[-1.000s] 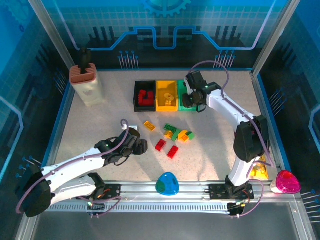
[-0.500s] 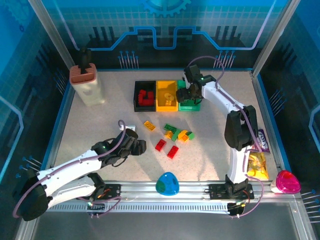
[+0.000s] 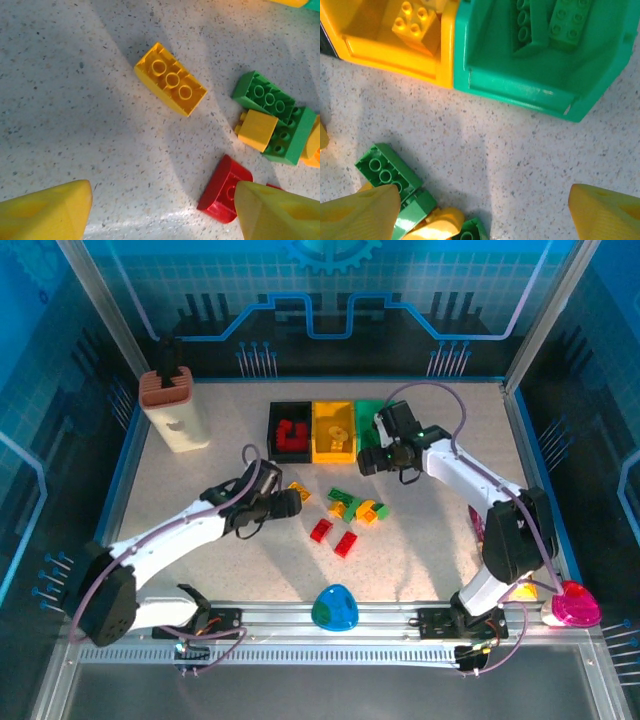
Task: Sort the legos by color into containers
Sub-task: Place the lego in the container, then pick up the lego from the center of the table, then place the lego in the container.
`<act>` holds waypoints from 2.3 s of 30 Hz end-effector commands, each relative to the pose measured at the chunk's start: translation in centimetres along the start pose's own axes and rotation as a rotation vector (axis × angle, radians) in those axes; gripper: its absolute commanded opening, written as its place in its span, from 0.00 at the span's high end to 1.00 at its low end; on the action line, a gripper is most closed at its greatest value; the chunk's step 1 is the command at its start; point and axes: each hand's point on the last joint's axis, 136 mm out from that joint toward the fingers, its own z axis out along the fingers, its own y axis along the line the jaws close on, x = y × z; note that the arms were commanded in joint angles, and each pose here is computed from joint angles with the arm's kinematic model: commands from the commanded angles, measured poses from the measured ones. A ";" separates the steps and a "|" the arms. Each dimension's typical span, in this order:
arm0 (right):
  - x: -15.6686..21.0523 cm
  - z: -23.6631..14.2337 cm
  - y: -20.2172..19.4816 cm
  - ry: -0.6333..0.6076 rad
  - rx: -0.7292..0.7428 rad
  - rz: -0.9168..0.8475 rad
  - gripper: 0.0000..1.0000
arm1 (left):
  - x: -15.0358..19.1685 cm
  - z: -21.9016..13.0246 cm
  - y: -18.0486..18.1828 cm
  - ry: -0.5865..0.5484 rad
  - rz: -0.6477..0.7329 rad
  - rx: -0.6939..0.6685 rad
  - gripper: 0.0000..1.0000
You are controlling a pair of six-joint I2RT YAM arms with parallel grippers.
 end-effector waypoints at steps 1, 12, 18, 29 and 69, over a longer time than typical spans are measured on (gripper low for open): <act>0.5 -0.6 -0.1 -0.035 -0.023 0.049 0.12 | -1.1 1.2 -1.0 0.056 -0.026 -0.014 0.23; 1.8 -1.9 -1.3 -0.064 -0.025 0.093 0.13 | -3.0 6.8 0.2 0.176 -0.152 -0.260 0.28; 2.5 -2.1 -2.1 -0.074 -0.029 0.117 0.14 | -2.8 8.8 0.6 0.202 -0.190 -0.308 0.29; 3.4 -2.4 -3.2 -0.090 -0.027 0.148 0.15 | -3.0 11.0 -0.1 0.216 -0.183 -0.316 0.52; 9.5 -3.2 -1.0 -0.063 -0.121 0.178 0.22 | -20.0 4.6 -14.4 -0.133 0.153 -0.003 0.18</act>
